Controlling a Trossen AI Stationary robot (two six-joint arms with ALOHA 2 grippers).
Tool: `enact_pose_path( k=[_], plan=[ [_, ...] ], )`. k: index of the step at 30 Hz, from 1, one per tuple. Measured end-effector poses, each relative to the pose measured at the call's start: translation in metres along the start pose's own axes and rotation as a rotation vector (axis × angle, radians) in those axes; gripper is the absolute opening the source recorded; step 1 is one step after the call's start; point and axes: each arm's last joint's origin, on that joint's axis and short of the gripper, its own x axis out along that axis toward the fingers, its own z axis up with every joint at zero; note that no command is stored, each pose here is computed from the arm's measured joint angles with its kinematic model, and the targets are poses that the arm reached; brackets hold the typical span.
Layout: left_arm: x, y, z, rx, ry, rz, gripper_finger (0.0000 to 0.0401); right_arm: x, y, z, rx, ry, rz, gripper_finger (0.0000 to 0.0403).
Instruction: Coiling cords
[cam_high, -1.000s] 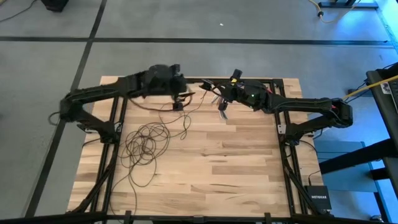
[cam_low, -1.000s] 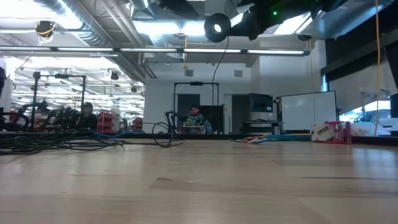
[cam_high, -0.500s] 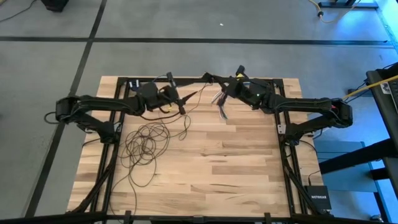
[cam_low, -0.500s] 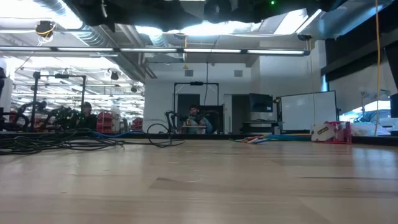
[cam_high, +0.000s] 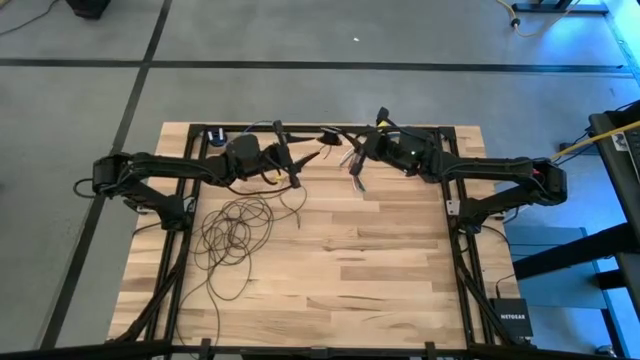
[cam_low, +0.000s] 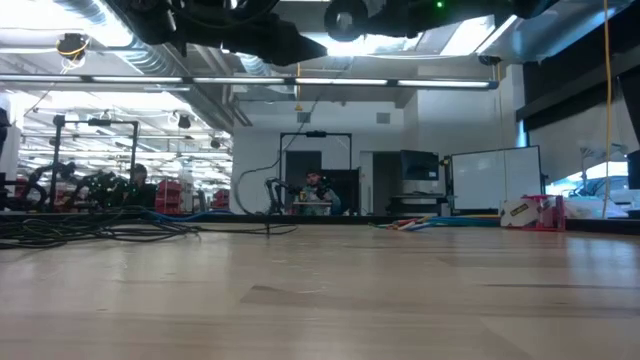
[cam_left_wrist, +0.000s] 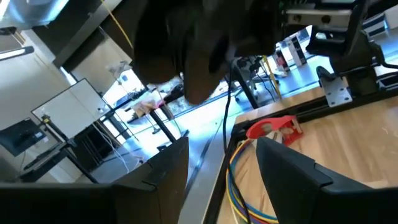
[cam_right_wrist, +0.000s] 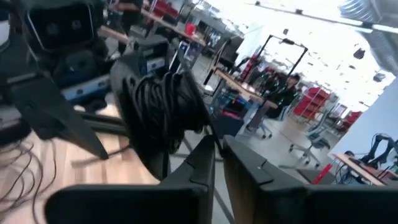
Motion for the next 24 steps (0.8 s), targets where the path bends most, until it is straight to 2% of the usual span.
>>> enact_pose_path(
  k=[19,24],
  plan=[
    [0.0,0.0,0.0001,-0.001,0.0,0.001,0.0182,0.0,0.0009,-0.0017,-0.003,0.017,0.009,0.0039],
    [0.0,0.0003,0.0006,-0.008,-0.006,0.004,0.0182,0.0,0.0011,-0.0016,-0.003,0.013,0.017,0.0007]
  ],
)
